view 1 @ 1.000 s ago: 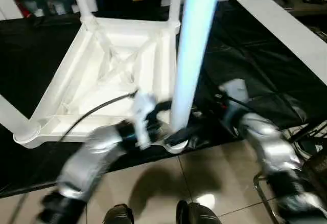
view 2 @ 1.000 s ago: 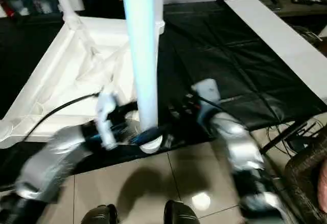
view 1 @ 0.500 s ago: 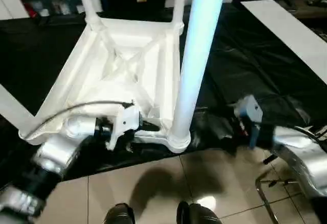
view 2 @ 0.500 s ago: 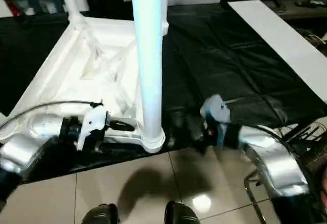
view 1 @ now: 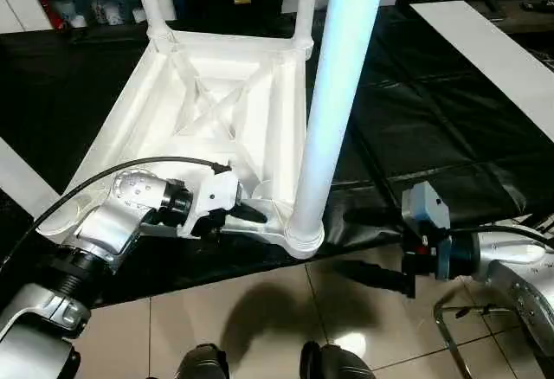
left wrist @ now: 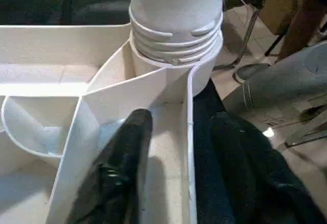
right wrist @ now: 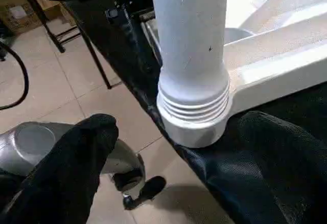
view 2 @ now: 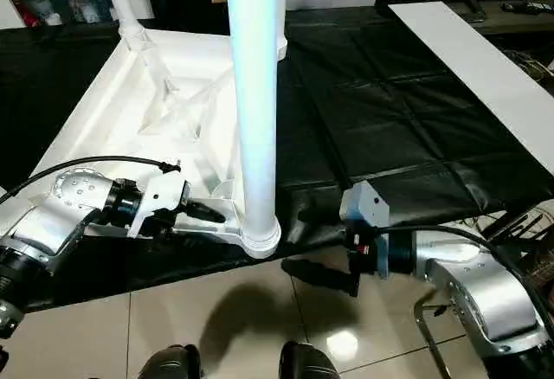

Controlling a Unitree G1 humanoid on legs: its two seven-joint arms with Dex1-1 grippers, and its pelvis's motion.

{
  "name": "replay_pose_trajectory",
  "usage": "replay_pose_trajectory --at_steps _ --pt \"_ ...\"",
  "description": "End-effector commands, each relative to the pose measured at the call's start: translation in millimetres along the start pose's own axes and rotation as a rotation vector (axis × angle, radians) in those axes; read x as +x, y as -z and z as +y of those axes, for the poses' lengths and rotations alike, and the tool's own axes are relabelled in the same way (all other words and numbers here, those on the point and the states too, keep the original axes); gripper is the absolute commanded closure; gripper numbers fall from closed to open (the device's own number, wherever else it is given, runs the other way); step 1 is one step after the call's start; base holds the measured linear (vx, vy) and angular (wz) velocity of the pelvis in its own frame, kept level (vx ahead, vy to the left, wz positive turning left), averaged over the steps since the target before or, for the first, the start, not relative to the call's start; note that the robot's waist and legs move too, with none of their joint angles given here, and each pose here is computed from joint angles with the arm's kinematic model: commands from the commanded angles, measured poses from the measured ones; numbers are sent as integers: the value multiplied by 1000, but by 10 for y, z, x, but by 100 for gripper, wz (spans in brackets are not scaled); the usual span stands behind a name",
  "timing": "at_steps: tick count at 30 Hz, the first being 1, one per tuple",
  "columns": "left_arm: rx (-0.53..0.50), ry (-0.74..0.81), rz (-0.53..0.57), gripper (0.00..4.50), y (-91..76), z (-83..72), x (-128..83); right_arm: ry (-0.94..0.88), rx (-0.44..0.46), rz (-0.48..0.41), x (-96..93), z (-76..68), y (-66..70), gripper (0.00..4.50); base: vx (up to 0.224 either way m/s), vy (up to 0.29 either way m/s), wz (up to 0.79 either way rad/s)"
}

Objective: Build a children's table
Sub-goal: Rotate leg to tighten

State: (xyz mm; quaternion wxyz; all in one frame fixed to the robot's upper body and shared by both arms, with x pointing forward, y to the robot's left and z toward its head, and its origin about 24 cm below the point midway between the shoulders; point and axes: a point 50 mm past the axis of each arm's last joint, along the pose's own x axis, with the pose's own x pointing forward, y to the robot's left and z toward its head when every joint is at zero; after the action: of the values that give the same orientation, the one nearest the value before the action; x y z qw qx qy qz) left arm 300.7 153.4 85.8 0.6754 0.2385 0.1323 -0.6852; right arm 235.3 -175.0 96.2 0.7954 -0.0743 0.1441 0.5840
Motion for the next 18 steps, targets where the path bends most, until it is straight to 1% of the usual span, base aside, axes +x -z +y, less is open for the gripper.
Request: replay_pose_trajectory --at_steps 1,2,4,5,7,10,13,17,18 --pt "13 15 21 279 0 11 -1 -12 -4 2 -20 27 -25 0 0 0 0" --pt "14 15 22 279 3 15 -2 -16 -2 3 -19 32 -25 0 0 0 0" --pt "18 19 30 299 16 25 -4 -25 3 7 -14 46 -21 0 0 0 0" --pt "18 19 32 299 18 27 -5 -26 3 7 -13 47 -21 0 0 0 0" --pt "18 20 37 323 26 33 -6 -27 5 9 -10 52 -20 0 0 0 0" --pt "17 24 44 337 34 38 -7 -29 6 14 -9 56 -15 0 0 0 0" --pt "17 27 56 368 43 45 -6 -30 7 17 -6 59 -14 0 0 0 0" --pt "19 33 69 379 49 45 2 -29 8 16 2 59 -17 0 0 0 0" --pt "19 34 68 396 48 43 5 -29 8 15 4 59 -18 0 0 0 0"
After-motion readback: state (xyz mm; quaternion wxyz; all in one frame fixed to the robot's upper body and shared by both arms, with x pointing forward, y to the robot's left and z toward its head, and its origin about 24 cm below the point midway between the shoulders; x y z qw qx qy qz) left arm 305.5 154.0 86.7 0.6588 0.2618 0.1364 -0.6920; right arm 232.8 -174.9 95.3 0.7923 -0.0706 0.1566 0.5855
